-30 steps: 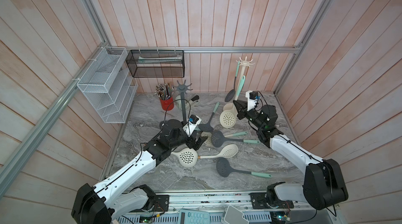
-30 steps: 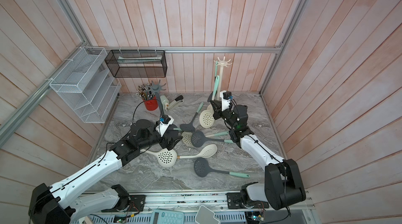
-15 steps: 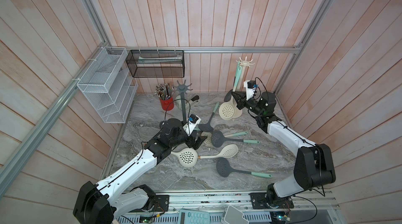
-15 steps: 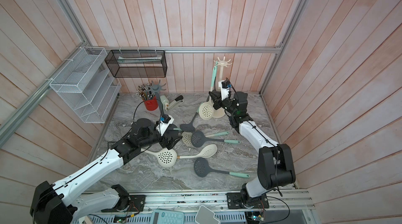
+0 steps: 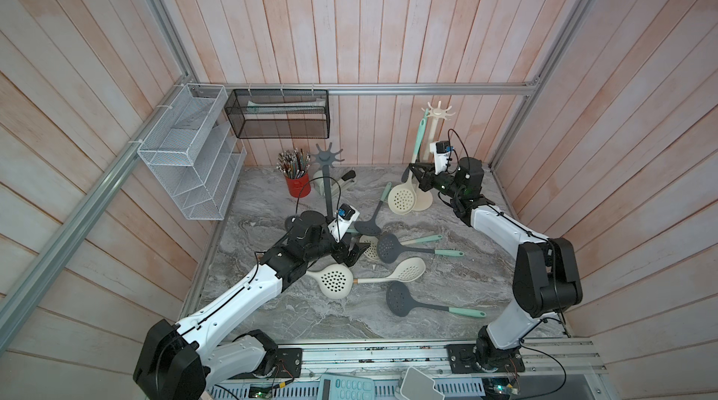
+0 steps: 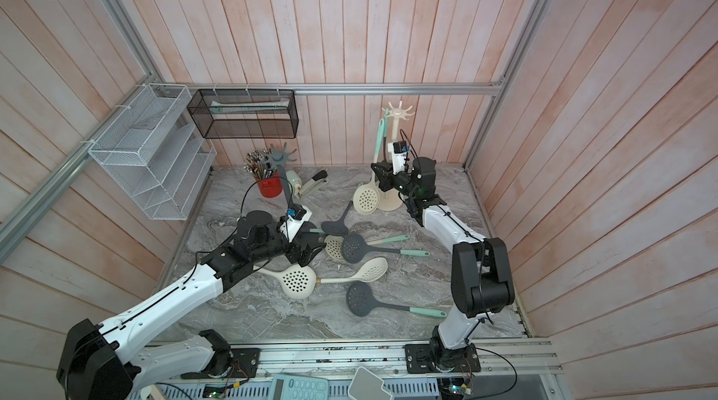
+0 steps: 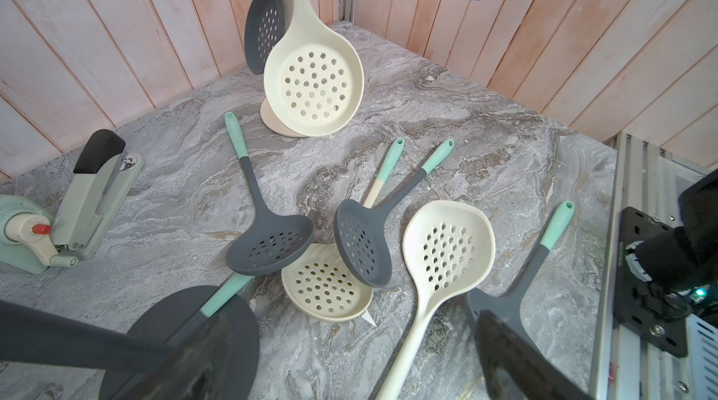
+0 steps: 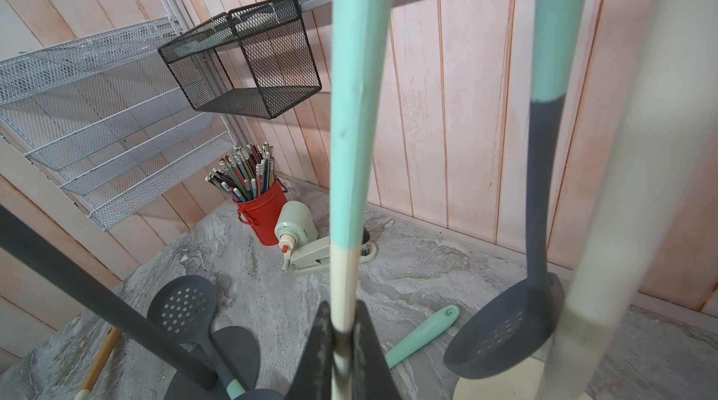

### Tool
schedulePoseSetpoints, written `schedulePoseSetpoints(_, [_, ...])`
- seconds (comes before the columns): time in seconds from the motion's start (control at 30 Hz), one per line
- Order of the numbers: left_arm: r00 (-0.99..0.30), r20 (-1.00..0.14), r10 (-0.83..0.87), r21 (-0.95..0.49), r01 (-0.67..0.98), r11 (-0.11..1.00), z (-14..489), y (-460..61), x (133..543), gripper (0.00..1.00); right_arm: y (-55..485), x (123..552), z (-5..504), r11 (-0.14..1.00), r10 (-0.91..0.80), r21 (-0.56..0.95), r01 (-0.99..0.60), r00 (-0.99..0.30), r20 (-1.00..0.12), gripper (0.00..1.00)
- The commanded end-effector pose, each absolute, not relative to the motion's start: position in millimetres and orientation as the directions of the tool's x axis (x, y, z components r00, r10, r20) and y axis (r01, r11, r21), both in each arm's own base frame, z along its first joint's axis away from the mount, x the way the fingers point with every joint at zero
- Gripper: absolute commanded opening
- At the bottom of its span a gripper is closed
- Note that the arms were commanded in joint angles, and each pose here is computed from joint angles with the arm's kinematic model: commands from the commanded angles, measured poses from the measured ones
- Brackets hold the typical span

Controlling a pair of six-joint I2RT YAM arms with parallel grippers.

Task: Hang the skimmer on the kitchen utensil rack
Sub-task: Hang the skimmer on the rack.

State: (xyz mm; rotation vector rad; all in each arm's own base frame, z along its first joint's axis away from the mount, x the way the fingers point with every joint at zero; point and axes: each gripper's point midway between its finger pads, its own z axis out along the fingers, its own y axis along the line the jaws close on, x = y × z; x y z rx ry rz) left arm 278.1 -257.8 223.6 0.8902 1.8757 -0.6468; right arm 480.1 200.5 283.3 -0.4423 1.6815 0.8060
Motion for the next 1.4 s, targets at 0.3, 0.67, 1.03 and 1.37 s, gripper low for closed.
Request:
schedulePoseSetpoints(0.3, [-0.28,-0.911,0.304,-0.051,0.806,0.59,227,-258,279,0.98,205,498,308,0.706,0.176,0.29,-0.646,-0.236,-0.956,0.03])
schedulePoseSetpoints(0.67, [-0.275,-0.913,0.302,-0.047,0.805,0.591,229,-258,279,0.98,199,505,301,0.713,0.207,0.331,-0.618,-0.265,-0.942,0.02])
schedulePoseSetpoints(1.03, [-0.272,-0.914,0.3,-0.045,0.805,0.592,230,-257,279,0.98,191,510,299,0.726,0.255,0.372,-0.579,-0.276,-0.927,0.02])
schedulePoseSetpoints(1.37, [-0.271,-0.916,0.296,-0.046,0.804,0.593,232,-257,278,0.98,181,515,280,0.755,0.297,0.43,-0.495,-0.326,-0.897,0.08])
